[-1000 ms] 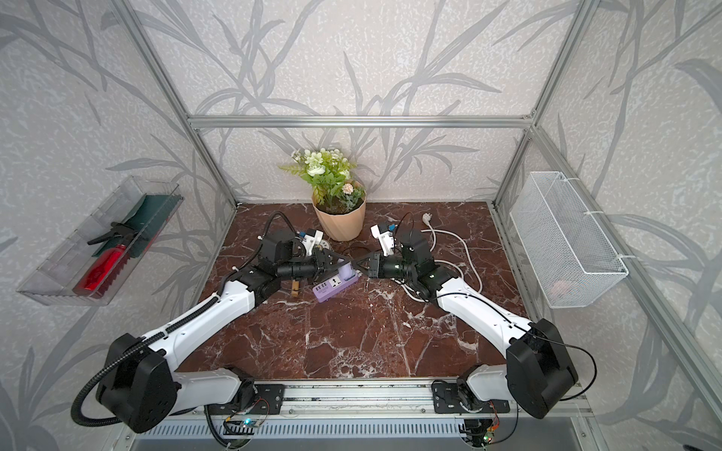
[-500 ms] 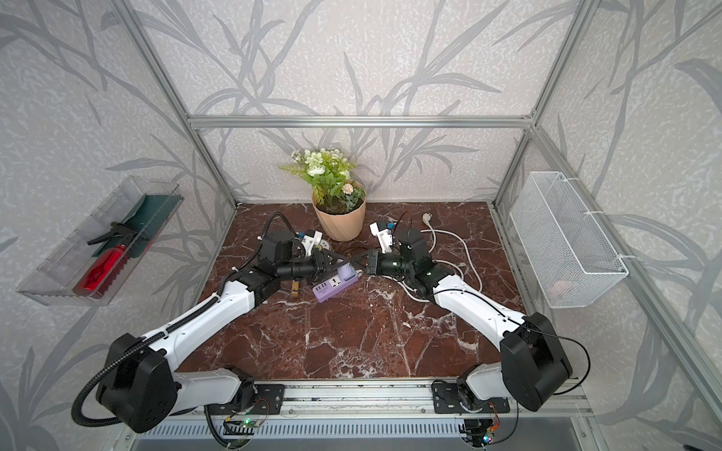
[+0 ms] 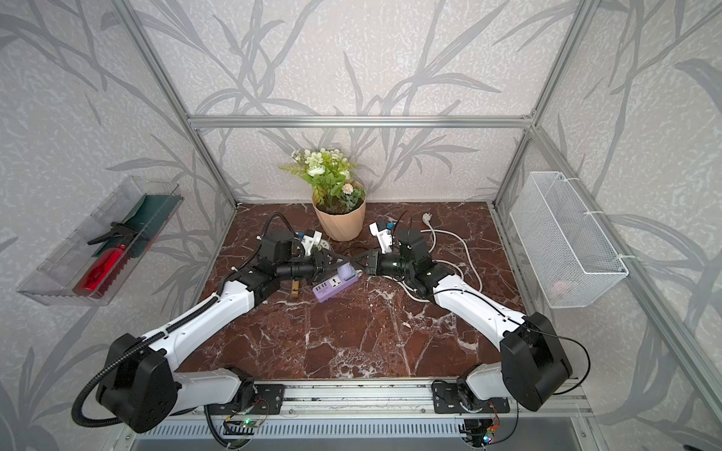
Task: Charge the bluetooth headset
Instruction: Insert the bluetooth headset.
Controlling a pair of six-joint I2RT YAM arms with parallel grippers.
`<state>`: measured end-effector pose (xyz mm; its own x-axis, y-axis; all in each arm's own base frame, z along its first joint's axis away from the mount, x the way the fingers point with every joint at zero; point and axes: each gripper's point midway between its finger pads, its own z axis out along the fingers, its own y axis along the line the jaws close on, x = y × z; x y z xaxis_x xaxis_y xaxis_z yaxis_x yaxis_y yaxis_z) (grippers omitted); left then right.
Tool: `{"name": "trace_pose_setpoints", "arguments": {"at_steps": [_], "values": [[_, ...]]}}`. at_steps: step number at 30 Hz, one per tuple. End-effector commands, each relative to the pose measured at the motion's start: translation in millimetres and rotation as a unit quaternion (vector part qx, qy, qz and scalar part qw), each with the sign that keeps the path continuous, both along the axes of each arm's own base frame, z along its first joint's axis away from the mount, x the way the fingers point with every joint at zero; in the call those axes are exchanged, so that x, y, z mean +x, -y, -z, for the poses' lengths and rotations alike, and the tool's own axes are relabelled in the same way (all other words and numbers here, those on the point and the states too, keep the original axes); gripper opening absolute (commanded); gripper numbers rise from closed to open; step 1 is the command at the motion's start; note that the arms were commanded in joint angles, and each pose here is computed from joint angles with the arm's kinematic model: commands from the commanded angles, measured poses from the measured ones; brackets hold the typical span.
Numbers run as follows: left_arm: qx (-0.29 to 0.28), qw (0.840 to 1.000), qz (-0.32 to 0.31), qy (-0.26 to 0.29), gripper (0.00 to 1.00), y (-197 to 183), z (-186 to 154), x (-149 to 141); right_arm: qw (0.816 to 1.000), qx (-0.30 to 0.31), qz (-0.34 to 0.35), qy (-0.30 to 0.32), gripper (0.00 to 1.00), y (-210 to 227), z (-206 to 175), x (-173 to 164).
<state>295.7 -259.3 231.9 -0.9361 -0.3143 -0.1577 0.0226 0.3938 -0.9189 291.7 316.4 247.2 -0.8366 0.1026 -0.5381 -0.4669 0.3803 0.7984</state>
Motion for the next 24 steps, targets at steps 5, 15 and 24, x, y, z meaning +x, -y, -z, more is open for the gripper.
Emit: {"name": "trace_pose_setpoints", "arguments": {"at_steps": [5, 15, 24], "values": [[-0.035, 0.999, 0.011, 0.028, 0.08, 4.7, -24.0, 0.7, 1.000, -0.025, -0.009, 0.009, 0.00, -5.4, 1.9, -1.6], [-0.023, 1.000, 0.004, 0.011, 0.07, 3.6, -11.2, 2.5, 0.996, -0.075, 0.001, 0.040, 0.00, -3.3, -1.0, -7.9], [-0.028, 1.000, 0.002, 0.013, 0.06, 4.5, -14.6, 4.8, 0.997, -0.070, -0.007, 0.036, 0.00, -14.9, -4.0, -15.5]]}}
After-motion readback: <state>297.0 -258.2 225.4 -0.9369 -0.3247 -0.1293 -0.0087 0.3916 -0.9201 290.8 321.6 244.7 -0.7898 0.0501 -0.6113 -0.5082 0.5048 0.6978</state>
